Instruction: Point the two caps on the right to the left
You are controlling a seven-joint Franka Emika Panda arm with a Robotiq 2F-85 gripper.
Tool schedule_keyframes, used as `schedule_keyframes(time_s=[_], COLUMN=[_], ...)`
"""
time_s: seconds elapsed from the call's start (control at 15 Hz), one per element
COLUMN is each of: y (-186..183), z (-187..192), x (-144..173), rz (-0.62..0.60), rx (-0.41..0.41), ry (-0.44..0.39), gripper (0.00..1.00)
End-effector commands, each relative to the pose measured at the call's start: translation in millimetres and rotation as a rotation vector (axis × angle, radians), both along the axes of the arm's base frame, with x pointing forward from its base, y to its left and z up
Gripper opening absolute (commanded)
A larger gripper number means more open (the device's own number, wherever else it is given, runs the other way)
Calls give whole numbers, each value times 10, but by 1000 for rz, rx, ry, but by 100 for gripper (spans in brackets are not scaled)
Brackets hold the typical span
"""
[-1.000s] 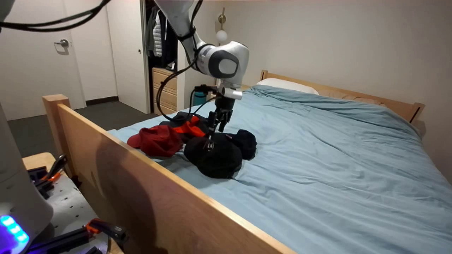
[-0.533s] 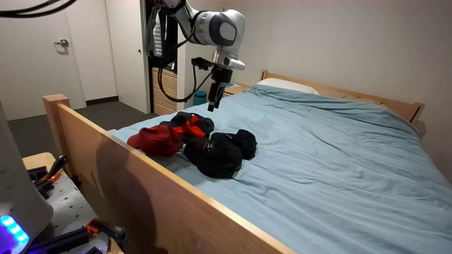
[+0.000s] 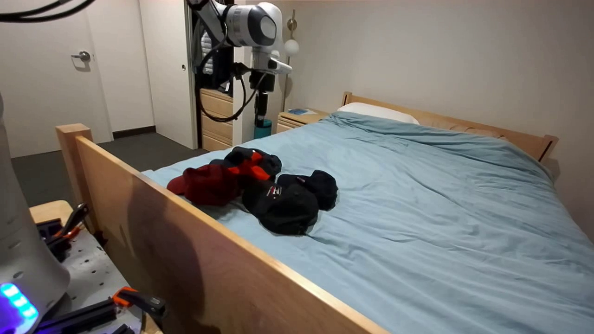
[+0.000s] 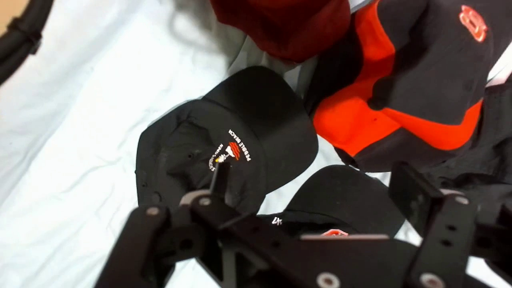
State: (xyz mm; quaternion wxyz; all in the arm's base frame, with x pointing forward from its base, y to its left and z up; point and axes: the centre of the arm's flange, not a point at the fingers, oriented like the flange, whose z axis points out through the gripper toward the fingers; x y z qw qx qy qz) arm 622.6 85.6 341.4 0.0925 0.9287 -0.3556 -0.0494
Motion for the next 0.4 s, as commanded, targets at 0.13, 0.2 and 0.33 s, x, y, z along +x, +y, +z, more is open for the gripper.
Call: schedule_keyframes(time_s=[0.13,0.2,0.33], y=[196,212,204], z=[104,120,125], x=[30,36,40], rz=[132,146,157], rx=[-40,-43,-44], ry=[-19,-22,-21], gripper=[100,100,100])
